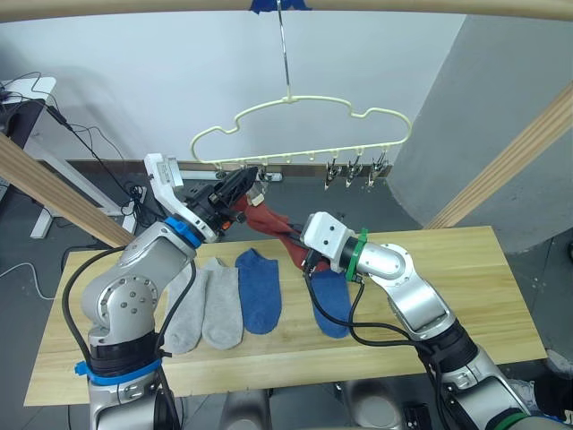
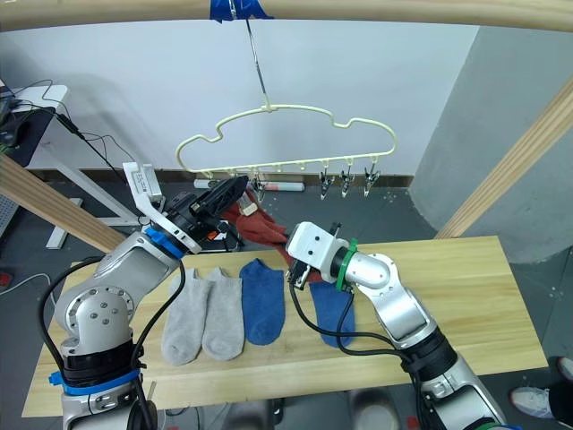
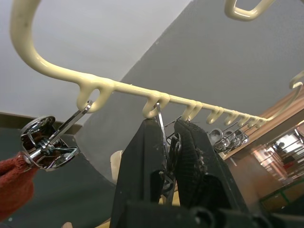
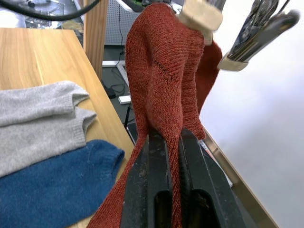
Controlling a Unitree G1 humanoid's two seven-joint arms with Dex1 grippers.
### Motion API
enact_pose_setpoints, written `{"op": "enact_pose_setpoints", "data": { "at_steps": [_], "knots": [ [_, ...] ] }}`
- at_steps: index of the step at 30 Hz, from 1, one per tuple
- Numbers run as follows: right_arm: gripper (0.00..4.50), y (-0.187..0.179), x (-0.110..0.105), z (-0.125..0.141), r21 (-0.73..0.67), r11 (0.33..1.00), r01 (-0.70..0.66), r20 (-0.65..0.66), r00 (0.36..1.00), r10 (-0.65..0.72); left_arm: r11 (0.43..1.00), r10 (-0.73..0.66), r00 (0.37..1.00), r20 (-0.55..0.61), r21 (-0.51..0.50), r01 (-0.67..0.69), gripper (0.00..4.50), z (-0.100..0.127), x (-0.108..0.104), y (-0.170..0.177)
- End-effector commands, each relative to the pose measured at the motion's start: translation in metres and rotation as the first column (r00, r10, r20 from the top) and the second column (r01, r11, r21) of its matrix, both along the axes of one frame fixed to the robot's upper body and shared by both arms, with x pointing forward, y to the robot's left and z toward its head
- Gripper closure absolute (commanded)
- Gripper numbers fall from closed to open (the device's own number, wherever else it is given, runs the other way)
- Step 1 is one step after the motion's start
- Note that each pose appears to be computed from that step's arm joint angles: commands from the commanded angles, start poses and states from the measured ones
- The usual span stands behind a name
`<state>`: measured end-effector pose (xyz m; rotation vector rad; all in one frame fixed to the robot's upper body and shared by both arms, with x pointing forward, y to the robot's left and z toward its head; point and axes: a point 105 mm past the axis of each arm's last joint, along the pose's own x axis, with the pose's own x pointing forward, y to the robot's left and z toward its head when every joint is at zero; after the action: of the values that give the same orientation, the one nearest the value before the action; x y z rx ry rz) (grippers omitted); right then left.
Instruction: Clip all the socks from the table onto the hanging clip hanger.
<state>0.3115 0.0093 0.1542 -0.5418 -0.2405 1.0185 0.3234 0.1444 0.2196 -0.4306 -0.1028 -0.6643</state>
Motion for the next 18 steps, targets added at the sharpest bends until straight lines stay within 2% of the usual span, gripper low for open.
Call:
{"op": "enact_pose_setpoints", "data": {
  "at_steps": [1,10,18],
  "knots": [
    [4.5,0.0,-0.002,0.015,0.034,0.999,-0.006,0.059,0.998,0.004,1.0,-0.005,0.997,0.071,0.009,0.004,4.26,0.015,-0.008,0.0],
    [4.5,-0.011,-0.014,0.007,0.038,0.999,-0.006,0.031,1.0,0.005,1.0,-0.002,0.997,0.076,0.008,0.001,4.26,0.016,-0.008,0.0],
    [4.5,-0.005,-0.018,0.006,0.078,0.997,-0.008,0.011,1.0,0.007,1.0,-0.01,0.997,0.074,0.006,0.009,4.26,0.015,-0.008,-0.001]
  ]
}}
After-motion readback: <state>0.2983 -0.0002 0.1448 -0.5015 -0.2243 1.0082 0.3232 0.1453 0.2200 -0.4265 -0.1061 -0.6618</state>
